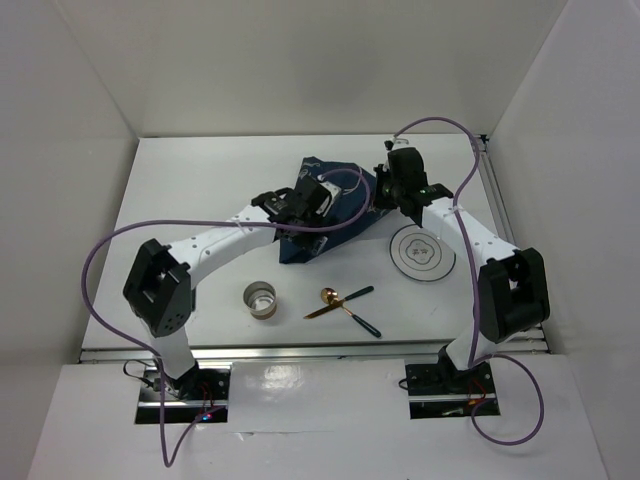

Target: Set the dinner table for one person

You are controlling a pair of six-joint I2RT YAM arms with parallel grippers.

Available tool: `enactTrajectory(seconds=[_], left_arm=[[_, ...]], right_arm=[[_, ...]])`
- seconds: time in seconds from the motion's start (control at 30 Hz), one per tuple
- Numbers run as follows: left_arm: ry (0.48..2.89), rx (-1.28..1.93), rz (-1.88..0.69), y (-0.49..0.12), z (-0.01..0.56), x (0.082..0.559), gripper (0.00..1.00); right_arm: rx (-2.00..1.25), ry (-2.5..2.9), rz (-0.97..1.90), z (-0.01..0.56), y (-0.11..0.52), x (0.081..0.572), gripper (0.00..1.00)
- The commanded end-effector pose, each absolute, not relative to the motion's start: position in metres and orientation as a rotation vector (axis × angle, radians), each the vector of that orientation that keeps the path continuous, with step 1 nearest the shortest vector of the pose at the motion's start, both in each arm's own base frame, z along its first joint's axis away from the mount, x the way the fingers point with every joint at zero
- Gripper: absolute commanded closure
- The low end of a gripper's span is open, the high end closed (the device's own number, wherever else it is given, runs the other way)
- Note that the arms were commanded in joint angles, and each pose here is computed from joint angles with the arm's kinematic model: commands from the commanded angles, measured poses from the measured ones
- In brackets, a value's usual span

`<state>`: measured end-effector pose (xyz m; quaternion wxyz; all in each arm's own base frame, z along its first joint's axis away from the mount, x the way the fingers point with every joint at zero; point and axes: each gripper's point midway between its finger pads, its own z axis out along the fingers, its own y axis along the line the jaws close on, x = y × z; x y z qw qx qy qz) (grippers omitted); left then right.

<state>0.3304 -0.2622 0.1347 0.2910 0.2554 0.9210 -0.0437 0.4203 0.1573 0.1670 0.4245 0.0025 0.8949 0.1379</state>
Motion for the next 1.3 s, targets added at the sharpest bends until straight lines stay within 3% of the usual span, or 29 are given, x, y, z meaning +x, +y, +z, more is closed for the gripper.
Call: enactTrajectory(seconds=[0.0, 0.13, 0.3, 0.43, 0.57, 0.6, 0.67, 0.8, 0.97, 1.07, 1.13, 1.27], left_arm=[[2.434, 0.715, -0.012, -0.256, 0.121, 0.342, 0.13], [2.452, 0.746, -0.031, -0.261, 0.110, 0.341, 0.20], [2.462, 0.755, -0.039, -0.265, 0.099, 0.342, 0.20], [2.470, 0.748, 0.014, -0.263, 0.087, 0.349, 0.33], [2.458, 0.723, 0.023, -0.267, 0.091, 0.358, 0.65], [2.443, 0.710, 0.038, -0.266, 0.095, 0.362, 0.82], [2.444, 0.688, 0.056, -0.264, 0.102, 0.363, 0.99], [2.438, 0.561, 0.066, -0.248, 0.134, 0.377, 1.00], [2.403, 0.348, -0.160, -0.224, 0.194, 0.408, 1.00], [2.365, 0.207, -0.359, -0.205, 0.238, 0.444, 1.00], [2.240, 0.117, -0.459, -0.181, 0.300, 0.479, 1.00], [2.134, -0.028, -0.737, -0.149, 0.358, 0.495, 1.00]], right_arm=[[0.023, 2.158, 0.367, 0.197, 0.155, 0.424, 1.00], [0.018, 2.166, 0.374, 0.196, 0.157, 0.425, 1.00], [0.018, 2.176, 0.371, 0.195, 0.157, 0.423, 1.00], [0.018, 2.174, 0.361, 0.194, 0.152, 0.425, 1.00], [0.018, 2.174, 0.361, 0.194, 0.152, 0.425, 1.00], [0.018, 2.174, 0.361, 0.194, 0.152, 0.425, 1.00], [0.018, 2.165, 0.363, 0.198, 0.152, 0.424, 1.00], [0.013, 2.172, 0.346, 0.196, 0.150, 0.423, 1.00], [0.018, 2.123, 0.336, 0.212, 0.141, 0.441, 1.00], [0.011, 2.063, 0.352, 0.236, 0.141, 0.468, 1.00], [0.004, 1.995, 0.345, 0.268, 0.137, 0.496, 1.00], [-0.048, 1.842, 0.333, 0.339, 0.140, 0.517, 1.00]])
